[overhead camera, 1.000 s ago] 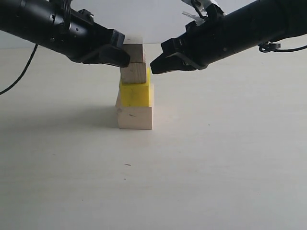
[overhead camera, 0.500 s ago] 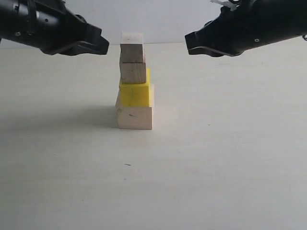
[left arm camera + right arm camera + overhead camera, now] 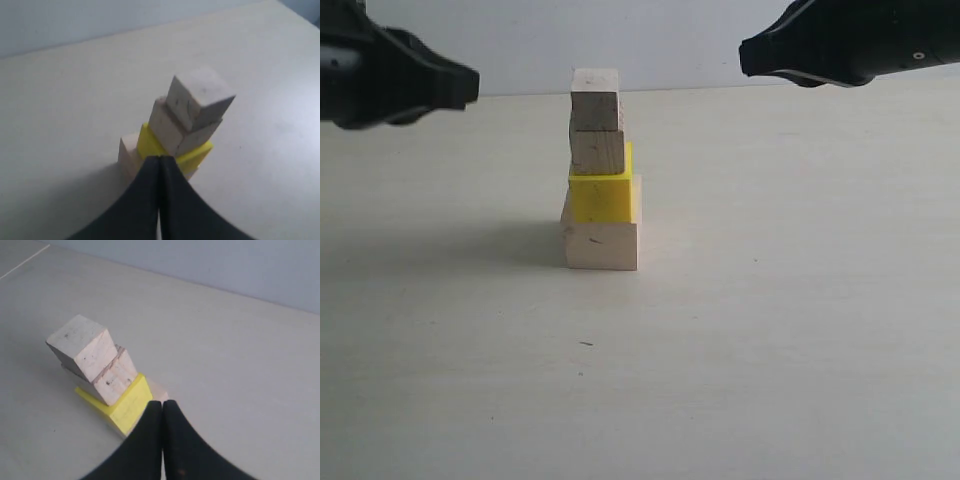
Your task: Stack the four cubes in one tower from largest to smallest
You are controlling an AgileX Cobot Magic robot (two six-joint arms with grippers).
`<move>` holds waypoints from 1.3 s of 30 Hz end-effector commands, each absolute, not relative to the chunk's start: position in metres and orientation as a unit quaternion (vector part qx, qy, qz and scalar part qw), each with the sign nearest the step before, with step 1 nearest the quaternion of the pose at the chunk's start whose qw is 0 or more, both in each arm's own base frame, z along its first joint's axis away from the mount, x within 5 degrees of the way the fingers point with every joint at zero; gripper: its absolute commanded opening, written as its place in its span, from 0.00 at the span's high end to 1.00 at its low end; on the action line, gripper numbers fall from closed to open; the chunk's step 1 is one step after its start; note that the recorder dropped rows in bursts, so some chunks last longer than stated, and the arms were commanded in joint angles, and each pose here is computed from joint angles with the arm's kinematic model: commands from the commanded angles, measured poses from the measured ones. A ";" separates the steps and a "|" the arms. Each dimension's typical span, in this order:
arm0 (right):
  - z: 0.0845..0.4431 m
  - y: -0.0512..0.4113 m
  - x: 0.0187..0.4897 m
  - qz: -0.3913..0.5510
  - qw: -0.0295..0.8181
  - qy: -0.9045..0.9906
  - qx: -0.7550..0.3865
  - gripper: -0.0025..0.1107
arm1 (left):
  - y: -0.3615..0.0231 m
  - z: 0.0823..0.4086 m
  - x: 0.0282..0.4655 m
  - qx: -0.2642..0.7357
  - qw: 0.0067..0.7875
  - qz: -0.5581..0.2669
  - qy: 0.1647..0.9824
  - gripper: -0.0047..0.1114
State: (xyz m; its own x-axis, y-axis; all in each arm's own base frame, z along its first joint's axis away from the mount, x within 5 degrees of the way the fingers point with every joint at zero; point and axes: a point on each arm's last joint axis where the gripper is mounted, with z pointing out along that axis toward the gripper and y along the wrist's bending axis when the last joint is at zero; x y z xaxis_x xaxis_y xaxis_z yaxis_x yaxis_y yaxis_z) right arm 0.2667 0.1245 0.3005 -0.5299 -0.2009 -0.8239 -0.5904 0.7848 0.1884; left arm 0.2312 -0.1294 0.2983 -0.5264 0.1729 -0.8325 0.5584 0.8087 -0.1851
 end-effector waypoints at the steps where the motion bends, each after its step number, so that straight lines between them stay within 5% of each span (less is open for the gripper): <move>1: 0.287 0.126 0.271 0.229 0.400 0.856 -0.234 0.98 | -0.128 0.272 0.222 0.217 0.389 -0.225 0.867 0.96; 24: 0.275 0.128 0.277 0.225 0.380 0.865 -0.238 0.98 | -0.162 0.204 0.230 0.200 0.226 -0.369 0.879 0.96; 39: 0.274 0.129 0.275 0.232 0.371 0.866 -0.243 0.98 | -0.168 0.170 0.280 0.171 0.213 -0.351 0.896 0.96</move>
